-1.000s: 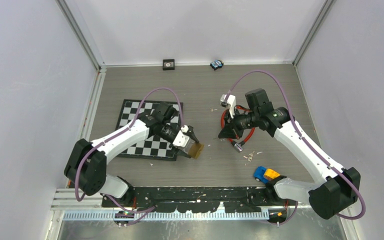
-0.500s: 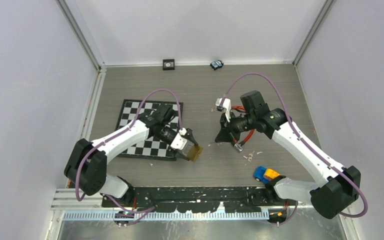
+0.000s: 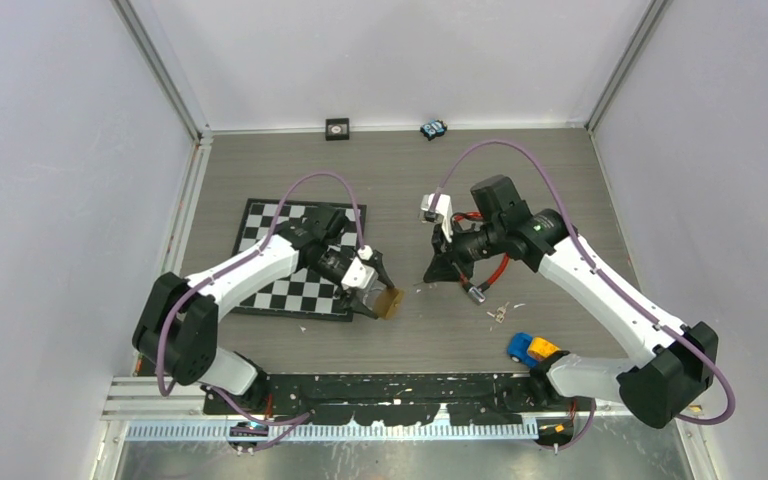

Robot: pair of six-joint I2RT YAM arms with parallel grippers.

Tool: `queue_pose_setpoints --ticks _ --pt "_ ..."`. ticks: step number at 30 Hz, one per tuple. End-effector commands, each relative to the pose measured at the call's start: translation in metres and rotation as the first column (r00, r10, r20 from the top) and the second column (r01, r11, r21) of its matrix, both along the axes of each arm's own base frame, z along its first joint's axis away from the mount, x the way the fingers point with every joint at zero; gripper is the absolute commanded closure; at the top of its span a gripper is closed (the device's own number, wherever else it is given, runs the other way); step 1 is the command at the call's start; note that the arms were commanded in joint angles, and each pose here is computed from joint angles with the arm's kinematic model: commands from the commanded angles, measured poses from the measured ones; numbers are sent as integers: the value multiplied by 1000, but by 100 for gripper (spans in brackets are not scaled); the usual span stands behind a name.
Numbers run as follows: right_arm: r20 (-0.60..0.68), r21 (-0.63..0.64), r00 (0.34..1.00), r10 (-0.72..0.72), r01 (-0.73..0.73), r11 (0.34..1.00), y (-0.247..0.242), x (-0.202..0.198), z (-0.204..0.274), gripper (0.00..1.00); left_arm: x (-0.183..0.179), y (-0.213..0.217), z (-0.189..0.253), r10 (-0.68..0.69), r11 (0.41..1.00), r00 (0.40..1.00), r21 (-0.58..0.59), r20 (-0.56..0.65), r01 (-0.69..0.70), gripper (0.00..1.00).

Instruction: Unlock with the key

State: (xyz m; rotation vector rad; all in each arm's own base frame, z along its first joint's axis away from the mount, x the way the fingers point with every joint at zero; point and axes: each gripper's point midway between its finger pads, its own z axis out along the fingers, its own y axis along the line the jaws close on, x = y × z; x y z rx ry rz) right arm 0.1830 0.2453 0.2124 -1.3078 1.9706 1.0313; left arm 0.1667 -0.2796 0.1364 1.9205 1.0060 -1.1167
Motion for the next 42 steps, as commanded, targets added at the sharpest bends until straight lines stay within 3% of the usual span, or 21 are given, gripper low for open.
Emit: queue_pose_setpoints --ticks 1,7,14,22,30,42 --pt "125 25 992 20 -23 999 4 3 24 99 4 -14 41 -23 992 999 -125 -31 19 100" --pt "26 42 995 -99 98 994 14 18 19 99 39 -17 39 195 980 981 -42 -24 -195 100" --pt "-39 32 989 -145 146 989 21 28 15 99 44 -14 48 255 966 967 -45 8 -255 100" --pt "247 0 969 -1 1 1000 3 25 25 99 14 -12 53 135 989 984 -49 -114 -142 100" --pt "496 -92 852 168 -141 986 -2 15 38 99 -2 -13 62 84 995 964 -37 -253 -96 100" --pt "583 -226 751 311 -217 950 9 2 47 99 2 -16 66 69 997 925 50 -374 -54 100"
